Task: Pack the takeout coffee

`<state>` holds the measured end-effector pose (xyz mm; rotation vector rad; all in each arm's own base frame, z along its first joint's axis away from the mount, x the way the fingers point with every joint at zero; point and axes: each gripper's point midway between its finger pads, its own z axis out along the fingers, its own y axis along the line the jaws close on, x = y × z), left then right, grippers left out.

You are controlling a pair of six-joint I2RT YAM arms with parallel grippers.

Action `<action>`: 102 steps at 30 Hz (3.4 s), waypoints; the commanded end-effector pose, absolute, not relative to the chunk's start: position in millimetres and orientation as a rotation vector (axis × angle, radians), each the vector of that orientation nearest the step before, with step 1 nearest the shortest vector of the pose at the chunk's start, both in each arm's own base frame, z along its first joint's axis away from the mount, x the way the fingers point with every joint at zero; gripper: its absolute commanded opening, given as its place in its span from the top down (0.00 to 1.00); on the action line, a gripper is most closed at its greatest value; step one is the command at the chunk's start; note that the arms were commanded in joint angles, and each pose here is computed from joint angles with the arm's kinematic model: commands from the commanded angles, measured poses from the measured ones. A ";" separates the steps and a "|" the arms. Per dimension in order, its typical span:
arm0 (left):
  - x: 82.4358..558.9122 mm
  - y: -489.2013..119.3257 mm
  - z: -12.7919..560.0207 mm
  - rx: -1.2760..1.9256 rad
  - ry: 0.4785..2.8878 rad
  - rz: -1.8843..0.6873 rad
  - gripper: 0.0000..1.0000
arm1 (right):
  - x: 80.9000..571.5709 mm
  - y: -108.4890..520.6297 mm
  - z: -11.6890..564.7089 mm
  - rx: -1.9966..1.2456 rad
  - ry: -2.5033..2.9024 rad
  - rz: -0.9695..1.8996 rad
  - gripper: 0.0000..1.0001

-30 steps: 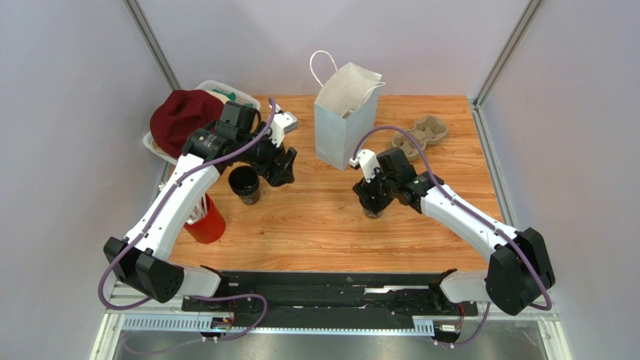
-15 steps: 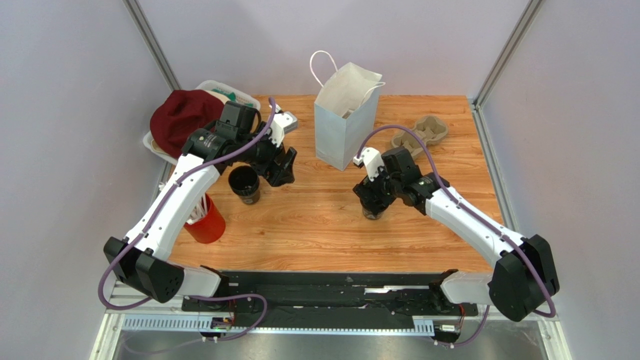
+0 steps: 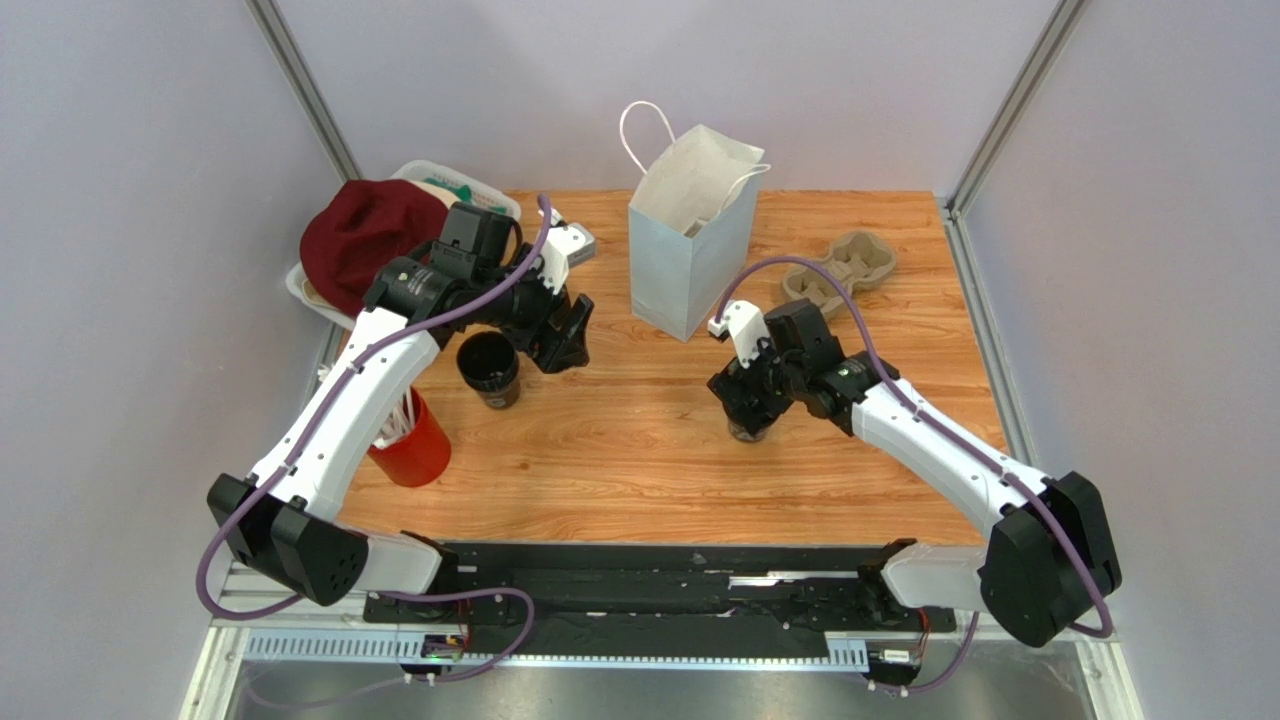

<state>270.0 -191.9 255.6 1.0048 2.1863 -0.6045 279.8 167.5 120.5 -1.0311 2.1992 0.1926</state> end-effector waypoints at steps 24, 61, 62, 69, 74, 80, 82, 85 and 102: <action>274.3 -200.0 256.4 1.006 2.177 -0.622 0.06 | 290.3 165.5 139.1 -1.035 2.065 0.087 0.03; 269.0 -271.2 170.1 1.140 2.338 -0.844 0.07 | 256.9 181.9 132.2 -1.161 2.047 0.365 0.35; 271.4 -275.4 167.7 1.136 2.340 -0.859 0.07 | 255.1 182.2 131.3 -1.170 2.044 0.374 0.36; 277.9 -302.8 163.5 1.190 2.317 -0.890 0.07 | 249.0 179.4 141.1 -1.182 2.003 0.406 0.45; 274.9 -305.0 161.3 1.208 2.317 -0.911 0.07 | 244.6 179.9 148.5 -1.234 1.971 0.417 0.46; 259.0 -298.2 185.3 1.295 2.244 -0.940 0.07 | 231.3 166.6 167.4 -1.451 1.831 0.326 0.43; 253.5 -294.1 199.5 1.312 2.206 -0.935 0.07 | 226.7 163.3 171.5 -1.504 1.792 0.305 0.39; 247.6 -286.1 211.5 1.314 2.187 -0.917 0.04 | 220.3 167.3 180.8 -1.581 1.721 0.333 0.36; 221.3 -189.9 279.0 1.107 2.154 -0.835 0.01 | 233.1 184.6 159.5 -1.751 1.683 0.409 0.41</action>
